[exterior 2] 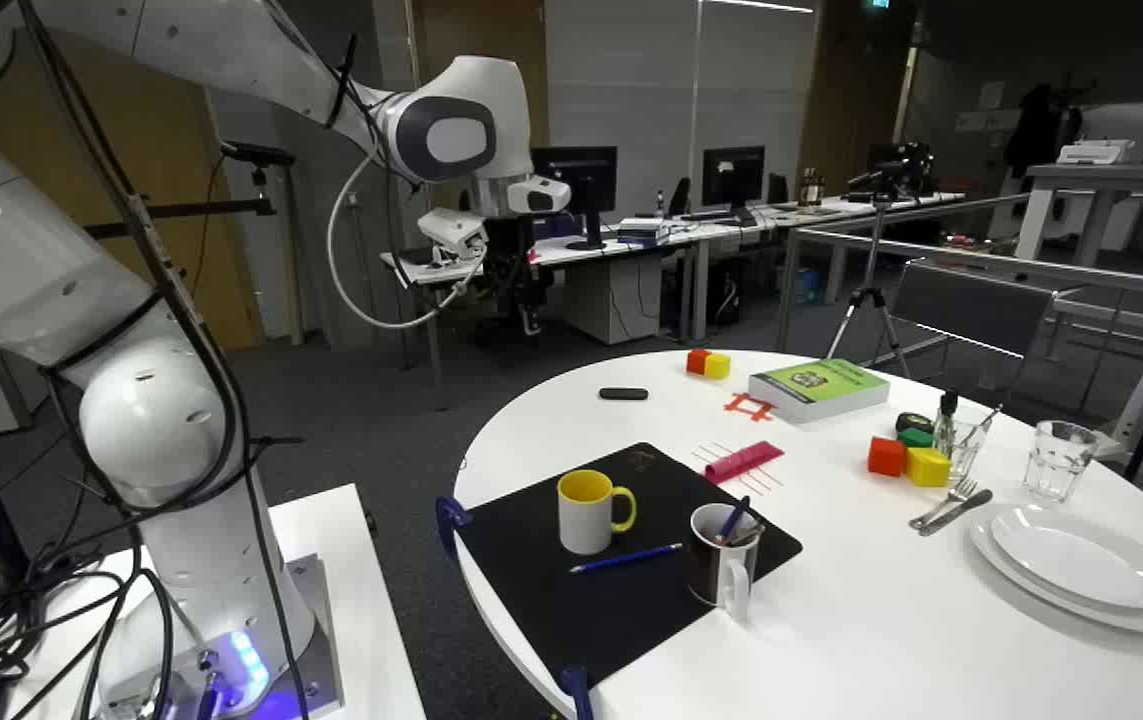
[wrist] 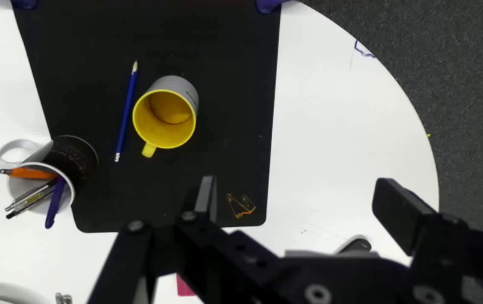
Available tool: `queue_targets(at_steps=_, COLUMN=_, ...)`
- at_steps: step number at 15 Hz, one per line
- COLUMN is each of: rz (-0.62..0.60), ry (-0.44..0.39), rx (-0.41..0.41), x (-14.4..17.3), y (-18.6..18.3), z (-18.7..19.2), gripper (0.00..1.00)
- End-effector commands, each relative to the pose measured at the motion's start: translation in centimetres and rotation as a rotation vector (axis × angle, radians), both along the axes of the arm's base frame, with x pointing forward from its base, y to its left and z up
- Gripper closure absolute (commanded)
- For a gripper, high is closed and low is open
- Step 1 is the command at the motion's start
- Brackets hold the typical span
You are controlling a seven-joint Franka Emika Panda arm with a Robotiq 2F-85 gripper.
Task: Put the pencil into the white cup
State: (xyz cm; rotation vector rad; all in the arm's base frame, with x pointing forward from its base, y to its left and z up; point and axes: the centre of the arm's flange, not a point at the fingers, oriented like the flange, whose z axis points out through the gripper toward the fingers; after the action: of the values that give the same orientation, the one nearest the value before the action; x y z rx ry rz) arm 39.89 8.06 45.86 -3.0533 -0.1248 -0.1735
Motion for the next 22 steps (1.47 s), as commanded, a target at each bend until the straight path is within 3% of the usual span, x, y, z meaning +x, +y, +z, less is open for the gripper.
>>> queue_targets(at_steps=1, rz=0.0, ry=0.0, rx=0.0, x=0.0, y=0.0, z=0.0, gripper=0.0)
queue_targets(at_steps=6, rz=-0.017, ry=-0.006, rx=-0.011, x=0.1, y=-0.1, z=-0.2, gripper=0.0)
queue_targets(at_steps=12, rz=-0.326, ry=-0.111, rx=-0.129, x=1.8, y=-5.4, z=-1.1, gripper=0.0)
queue_targets(at_steps=17, rz=-0.477, ry=-0.263, rx=-0.232, x=2.6, y=-9.9, z=-2.4, gripper=0.0)
queue_targets(at_steps=22, rz=-0.479, ry=-0.227, rx=-0.215, x=2.6, y=-10.8, z=-2.0, gripper=0.0)
